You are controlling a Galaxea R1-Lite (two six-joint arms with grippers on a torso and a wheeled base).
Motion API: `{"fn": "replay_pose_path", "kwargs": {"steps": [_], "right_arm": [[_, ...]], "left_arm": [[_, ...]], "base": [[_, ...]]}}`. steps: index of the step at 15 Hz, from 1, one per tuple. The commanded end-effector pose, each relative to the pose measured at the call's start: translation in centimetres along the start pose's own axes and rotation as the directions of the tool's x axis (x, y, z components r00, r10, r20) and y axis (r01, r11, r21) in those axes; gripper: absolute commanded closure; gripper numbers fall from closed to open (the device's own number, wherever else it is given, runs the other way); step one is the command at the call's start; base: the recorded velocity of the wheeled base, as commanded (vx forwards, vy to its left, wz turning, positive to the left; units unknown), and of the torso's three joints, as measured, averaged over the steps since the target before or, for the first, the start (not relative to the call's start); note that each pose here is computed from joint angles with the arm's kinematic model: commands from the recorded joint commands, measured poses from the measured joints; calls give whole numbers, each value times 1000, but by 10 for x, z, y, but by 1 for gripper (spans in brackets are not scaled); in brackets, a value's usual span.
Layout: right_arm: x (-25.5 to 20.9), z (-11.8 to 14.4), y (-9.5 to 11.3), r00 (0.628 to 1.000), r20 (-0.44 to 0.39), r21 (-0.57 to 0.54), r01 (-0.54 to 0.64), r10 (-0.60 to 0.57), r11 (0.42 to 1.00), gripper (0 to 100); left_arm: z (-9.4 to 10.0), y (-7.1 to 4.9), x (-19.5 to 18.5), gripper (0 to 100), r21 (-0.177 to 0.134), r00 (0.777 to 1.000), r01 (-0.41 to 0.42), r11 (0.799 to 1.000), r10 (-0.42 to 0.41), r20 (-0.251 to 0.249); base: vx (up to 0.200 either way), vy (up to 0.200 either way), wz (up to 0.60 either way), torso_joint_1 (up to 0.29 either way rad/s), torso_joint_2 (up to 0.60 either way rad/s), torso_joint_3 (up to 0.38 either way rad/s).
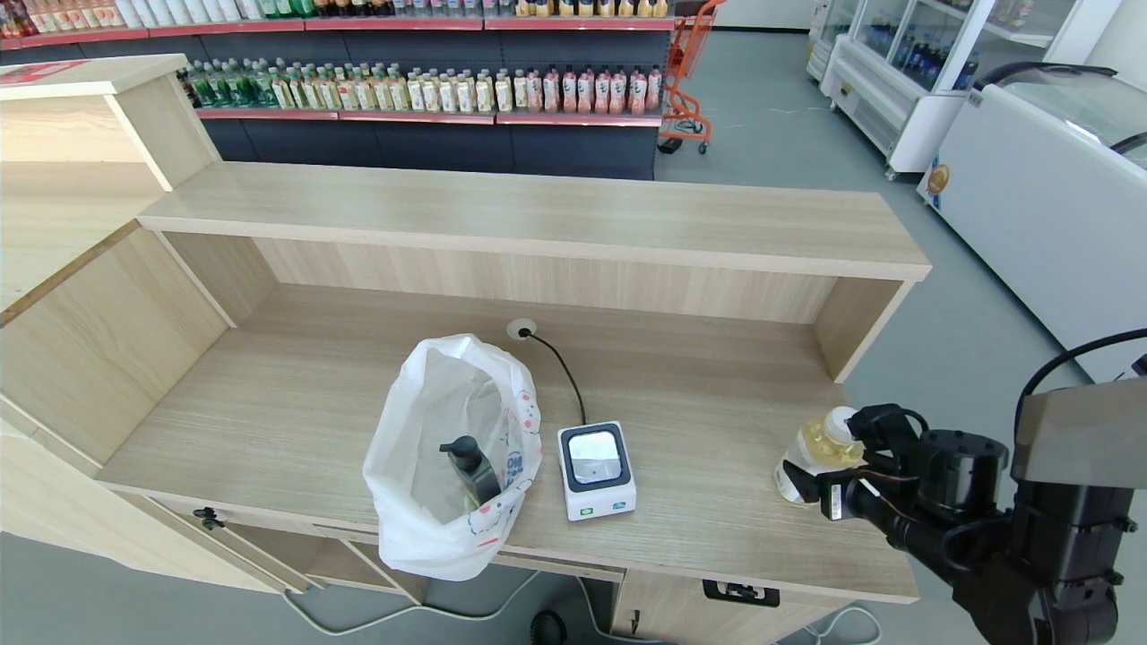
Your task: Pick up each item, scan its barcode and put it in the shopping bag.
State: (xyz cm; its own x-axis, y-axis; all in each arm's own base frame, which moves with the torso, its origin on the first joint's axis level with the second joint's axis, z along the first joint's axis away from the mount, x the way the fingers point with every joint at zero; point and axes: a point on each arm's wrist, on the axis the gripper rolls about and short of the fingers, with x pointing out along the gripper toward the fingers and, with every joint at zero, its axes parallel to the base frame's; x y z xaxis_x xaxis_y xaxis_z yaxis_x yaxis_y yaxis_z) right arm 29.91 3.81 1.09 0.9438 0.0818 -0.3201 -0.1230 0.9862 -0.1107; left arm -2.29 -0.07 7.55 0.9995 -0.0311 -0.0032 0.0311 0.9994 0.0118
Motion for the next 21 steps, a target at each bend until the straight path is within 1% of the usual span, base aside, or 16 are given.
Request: {"fn": "replay_pose_path", "kwargs": {"steps": [1,4,8,13,14,21], "right_arm": [[8,-3,1,1000,1,0,-2,2,1000,0],[21,-6,5,1000,13,-3,-11,11,1000,0],[34,-11,12,999,17,-26,-51,51,998,0],[51,-11,14,996,53,-38,-69,71,997,0],[51,-10,14,996,56,-38,-68,70,997,100],[49,-4,12,995,76,-39,-69,72,997,100]], "left_arm": [[0,0,0,100,0,1000,0,1000,0,-1],[0,0,0,100,0,1000,0,1000,0,-1],[0,0,0,100,0,1000,0,1000,0,0],[0,0,0,100,0,1000,1,1000,-1,-1],[0,0,0,100,0,1000,0,1000,0,-1],[0,0,0,100,0,1000,1,1000,-1,-1]], "base": [[0,0,0,0,0,0],[0,0,0,0,0,0],[0,0,0,0,0,0],[0,0,0,0,0,0],[0,0,0,0,0,0],[0,0,0,0,0,0]]}}
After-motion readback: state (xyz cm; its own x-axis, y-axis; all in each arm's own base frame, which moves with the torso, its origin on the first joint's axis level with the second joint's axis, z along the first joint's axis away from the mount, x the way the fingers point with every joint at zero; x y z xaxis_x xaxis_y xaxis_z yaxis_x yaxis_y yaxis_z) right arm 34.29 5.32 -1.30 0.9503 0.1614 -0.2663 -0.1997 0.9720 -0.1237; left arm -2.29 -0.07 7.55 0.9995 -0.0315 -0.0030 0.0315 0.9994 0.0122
